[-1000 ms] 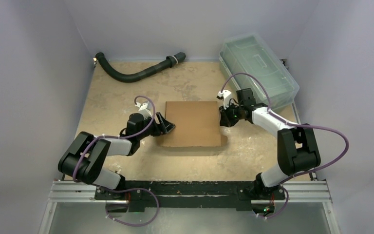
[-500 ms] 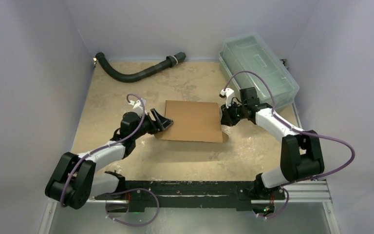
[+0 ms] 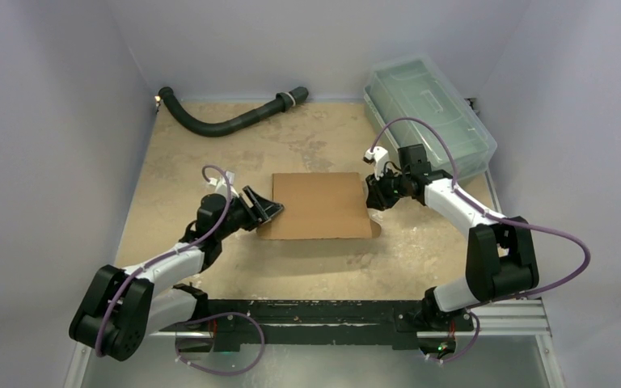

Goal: Fold the paper box

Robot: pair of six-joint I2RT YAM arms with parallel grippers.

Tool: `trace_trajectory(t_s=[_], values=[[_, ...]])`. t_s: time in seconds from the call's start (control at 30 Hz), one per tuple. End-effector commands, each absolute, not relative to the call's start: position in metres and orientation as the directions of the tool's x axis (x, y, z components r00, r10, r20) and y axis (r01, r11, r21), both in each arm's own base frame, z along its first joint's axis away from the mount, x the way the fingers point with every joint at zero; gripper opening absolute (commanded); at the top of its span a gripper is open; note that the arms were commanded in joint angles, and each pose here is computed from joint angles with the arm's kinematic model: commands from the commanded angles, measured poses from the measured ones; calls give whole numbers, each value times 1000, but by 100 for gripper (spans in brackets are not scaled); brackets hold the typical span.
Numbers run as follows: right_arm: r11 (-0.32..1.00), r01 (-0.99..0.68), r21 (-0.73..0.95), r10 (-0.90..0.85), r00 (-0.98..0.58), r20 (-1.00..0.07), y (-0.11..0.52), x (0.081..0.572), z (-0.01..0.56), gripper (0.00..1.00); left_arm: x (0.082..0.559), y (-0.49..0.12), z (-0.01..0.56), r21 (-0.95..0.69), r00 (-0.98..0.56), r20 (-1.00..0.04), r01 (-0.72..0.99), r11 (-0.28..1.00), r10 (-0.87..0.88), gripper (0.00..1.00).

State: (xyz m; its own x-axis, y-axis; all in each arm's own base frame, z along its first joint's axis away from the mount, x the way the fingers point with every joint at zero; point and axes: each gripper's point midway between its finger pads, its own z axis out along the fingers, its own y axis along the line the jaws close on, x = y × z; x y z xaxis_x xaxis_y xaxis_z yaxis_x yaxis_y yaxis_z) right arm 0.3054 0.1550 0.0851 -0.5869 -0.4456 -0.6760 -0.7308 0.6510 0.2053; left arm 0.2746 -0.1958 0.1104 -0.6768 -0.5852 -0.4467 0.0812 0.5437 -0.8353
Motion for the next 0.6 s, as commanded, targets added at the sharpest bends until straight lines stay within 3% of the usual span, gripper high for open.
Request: trace_trajectory(t_s=[0.0, 0.23, 0.43, 0.57], values=[[585, -793, 172, -436, -486, -758, 174, 314, 121, 27, 269, -206, 128, -874, -681, -415, 115, 471, -604, 56], [577, -802, 154, -440, -464, -769, 174, 312, 129, 31, 268, -203, 117, -877, -682, -395, 81, 474, -615, 31], [579, -804, 134, -438, -445, -781, 172, 312, 138, 34, 268, -202, 116, -878, -680, -393, 77, 472, -619, 22], [598, -798, 77, -442, -408, -799, 165, 315, 152, 41, 268, -201, 111, -873, -683, -393, 66, 484, -616, 21]])
